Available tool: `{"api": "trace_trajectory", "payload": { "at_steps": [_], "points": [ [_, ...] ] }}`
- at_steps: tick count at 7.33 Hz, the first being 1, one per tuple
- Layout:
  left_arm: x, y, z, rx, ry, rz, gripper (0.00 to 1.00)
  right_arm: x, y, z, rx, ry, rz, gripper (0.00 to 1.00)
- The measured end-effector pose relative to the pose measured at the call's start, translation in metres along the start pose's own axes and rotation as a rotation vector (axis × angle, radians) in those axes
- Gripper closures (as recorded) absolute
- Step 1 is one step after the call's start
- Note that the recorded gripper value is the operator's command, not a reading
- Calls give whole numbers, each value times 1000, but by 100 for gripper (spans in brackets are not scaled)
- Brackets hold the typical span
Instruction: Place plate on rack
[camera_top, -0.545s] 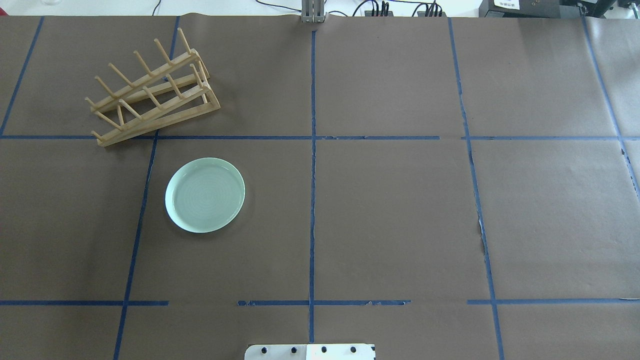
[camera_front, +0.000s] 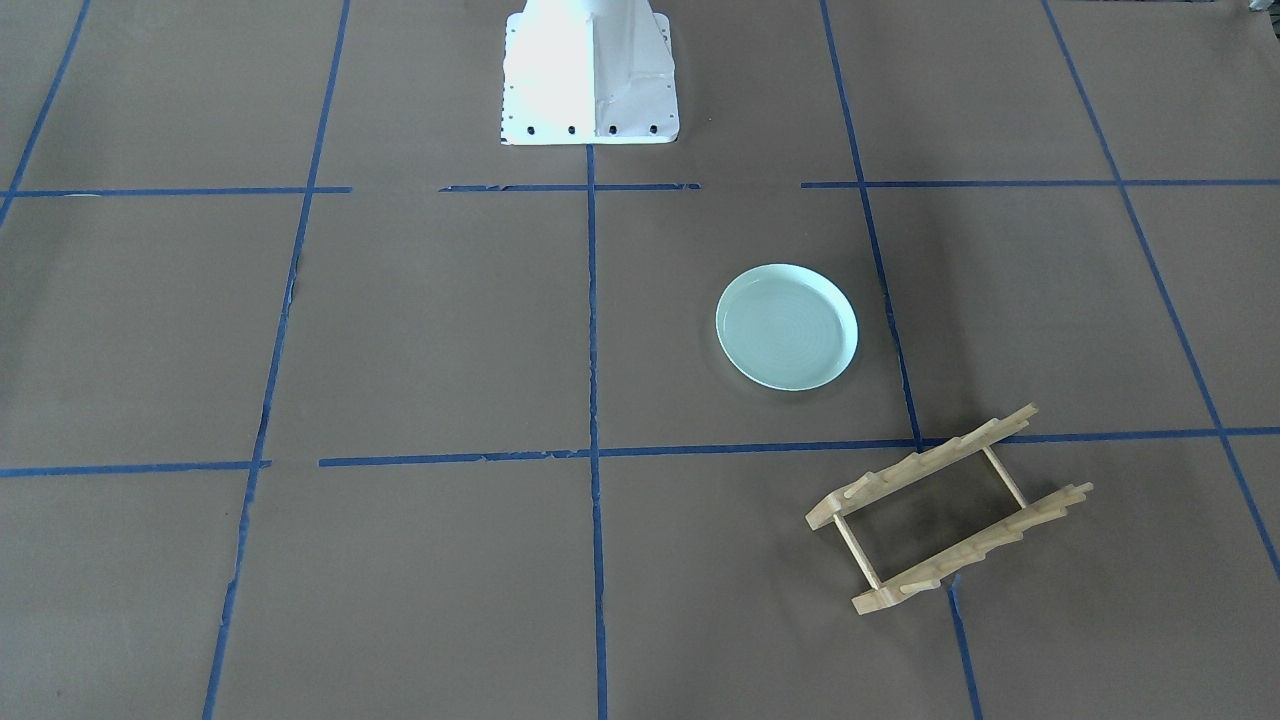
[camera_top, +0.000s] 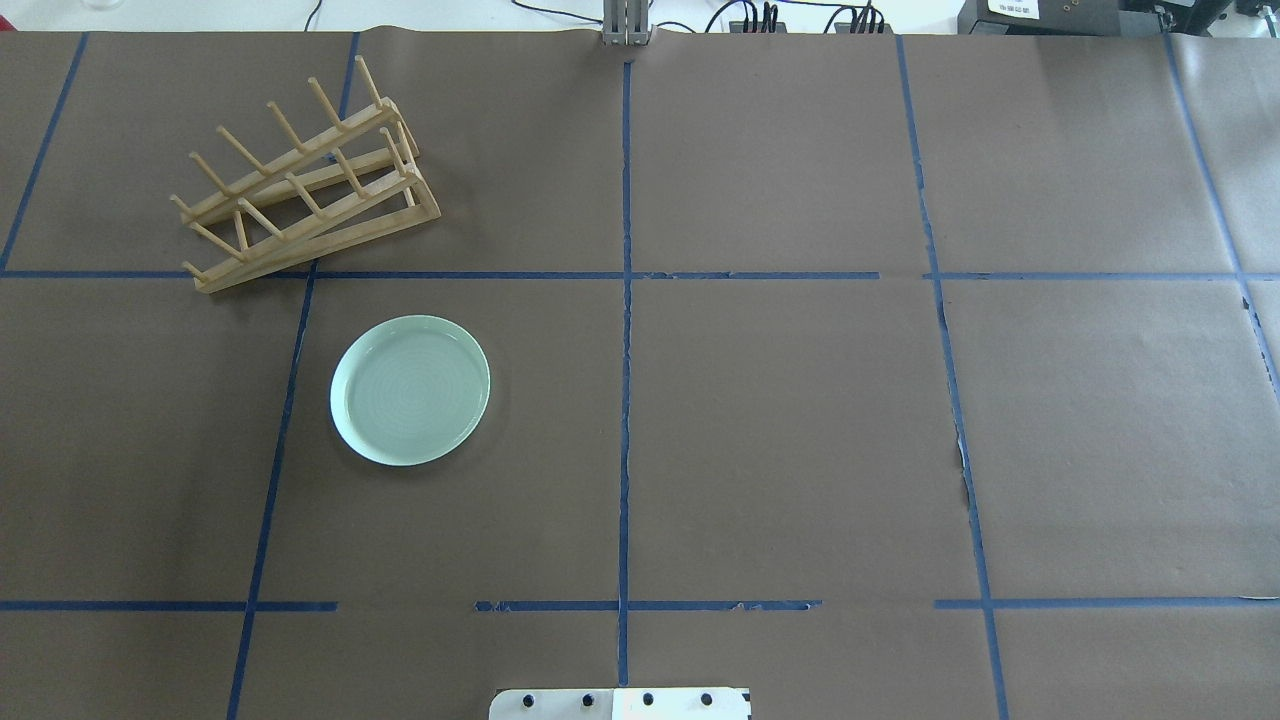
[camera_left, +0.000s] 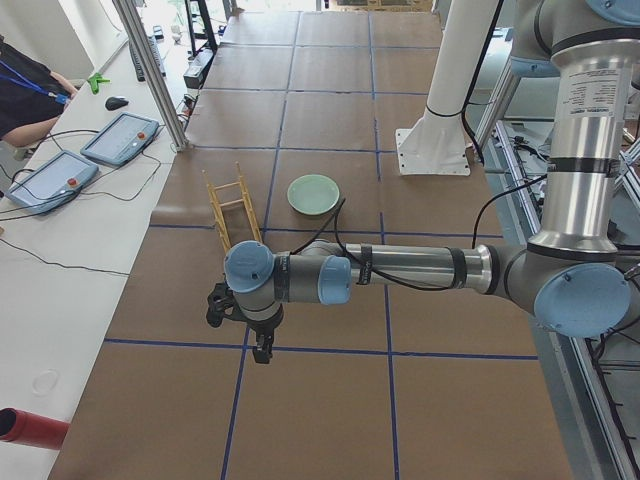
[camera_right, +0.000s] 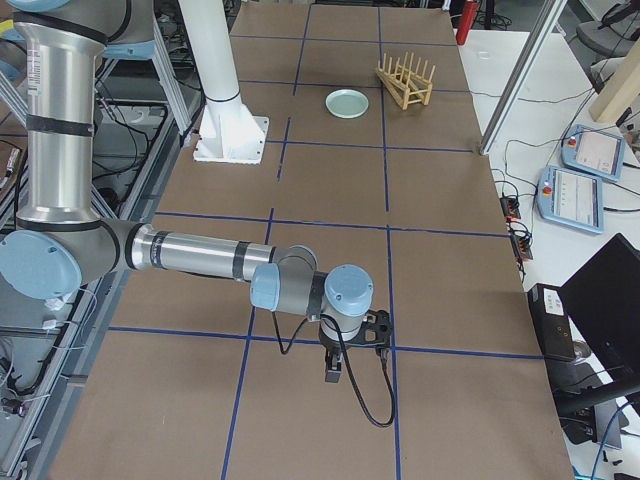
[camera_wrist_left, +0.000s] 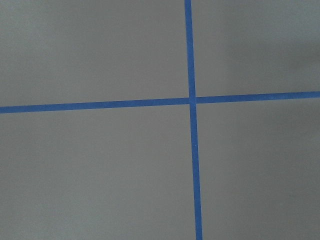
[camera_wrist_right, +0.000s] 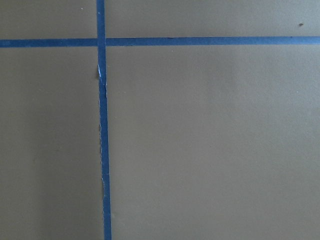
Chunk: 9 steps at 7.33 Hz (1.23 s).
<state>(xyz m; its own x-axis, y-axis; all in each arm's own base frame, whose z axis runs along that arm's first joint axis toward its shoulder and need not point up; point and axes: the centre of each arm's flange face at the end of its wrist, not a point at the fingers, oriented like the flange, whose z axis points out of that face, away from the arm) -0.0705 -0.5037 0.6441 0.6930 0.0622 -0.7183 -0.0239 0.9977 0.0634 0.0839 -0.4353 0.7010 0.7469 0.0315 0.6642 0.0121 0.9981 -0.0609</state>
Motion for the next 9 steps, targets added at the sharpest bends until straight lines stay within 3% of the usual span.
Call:
{"api": "trace_trajectory", "payload": {
  "at_steps": [5, 9],
  "points": [
    [38, -34, -20, 39, -6, 64, 0, 0, 0, 0, 0, 0, 0, 0],
    [211, -98, -36, 89, 21, 52, 0, 0, 0, 0, 1, 0, 0, 0]
  ]
}}
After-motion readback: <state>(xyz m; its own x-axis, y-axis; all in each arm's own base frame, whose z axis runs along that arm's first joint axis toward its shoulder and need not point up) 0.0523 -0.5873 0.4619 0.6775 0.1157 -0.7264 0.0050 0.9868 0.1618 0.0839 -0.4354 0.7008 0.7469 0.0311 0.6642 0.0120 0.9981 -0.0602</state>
